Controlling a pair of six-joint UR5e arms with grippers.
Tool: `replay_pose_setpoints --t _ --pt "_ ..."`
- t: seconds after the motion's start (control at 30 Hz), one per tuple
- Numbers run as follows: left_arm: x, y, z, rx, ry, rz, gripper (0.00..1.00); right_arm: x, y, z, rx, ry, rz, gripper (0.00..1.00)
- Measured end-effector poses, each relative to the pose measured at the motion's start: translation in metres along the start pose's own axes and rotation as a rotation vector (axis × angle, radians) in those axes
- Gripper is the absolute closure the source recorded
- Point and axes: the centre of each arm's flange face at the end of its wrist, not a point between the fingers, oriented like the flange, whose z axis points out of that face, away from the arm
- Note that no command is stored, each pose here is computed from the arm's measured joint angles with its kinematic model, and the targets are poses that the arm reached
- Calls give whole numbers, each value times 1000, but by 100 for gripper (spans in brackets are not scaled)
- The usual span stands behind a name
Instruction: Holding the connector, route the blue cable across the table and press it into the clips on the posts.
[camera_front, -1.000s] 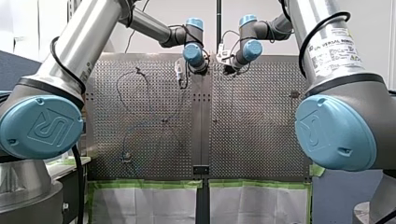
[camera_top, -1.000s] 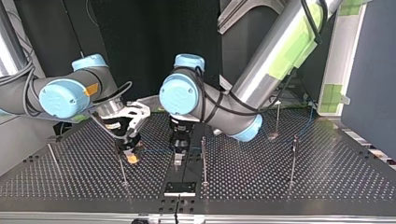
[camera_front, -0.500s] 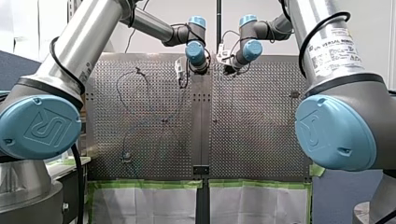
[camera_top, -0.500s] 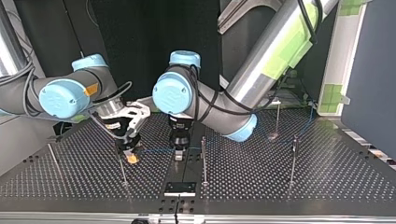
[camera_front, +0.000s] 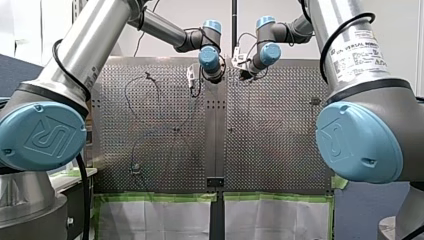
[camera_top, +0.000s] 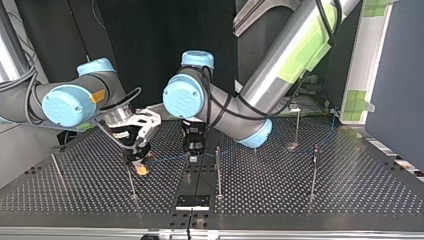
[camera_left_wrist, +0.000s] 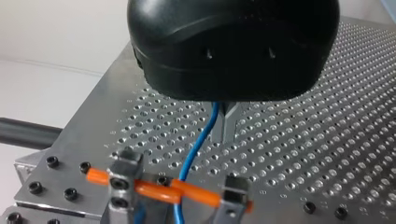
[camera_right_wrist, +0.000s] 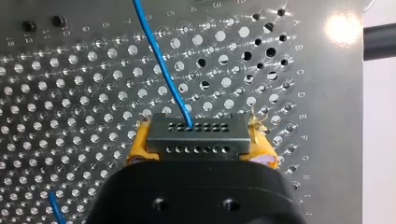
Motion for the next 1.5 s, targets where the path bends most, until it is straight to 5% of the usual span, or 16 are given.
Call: replay_pose_setpoints --t 0.57,0.97,1.5 --pt "59 2 -9 1 19 -9 100 -55 14 -9 -30 -102 14 100" --pt "101 9 -10 59 34 -35 100 -102 24 -14 -43 -141 15 100" --pt "228 25 -13 76 138 0 100 -178 35 -24 -56 -256 11 100"
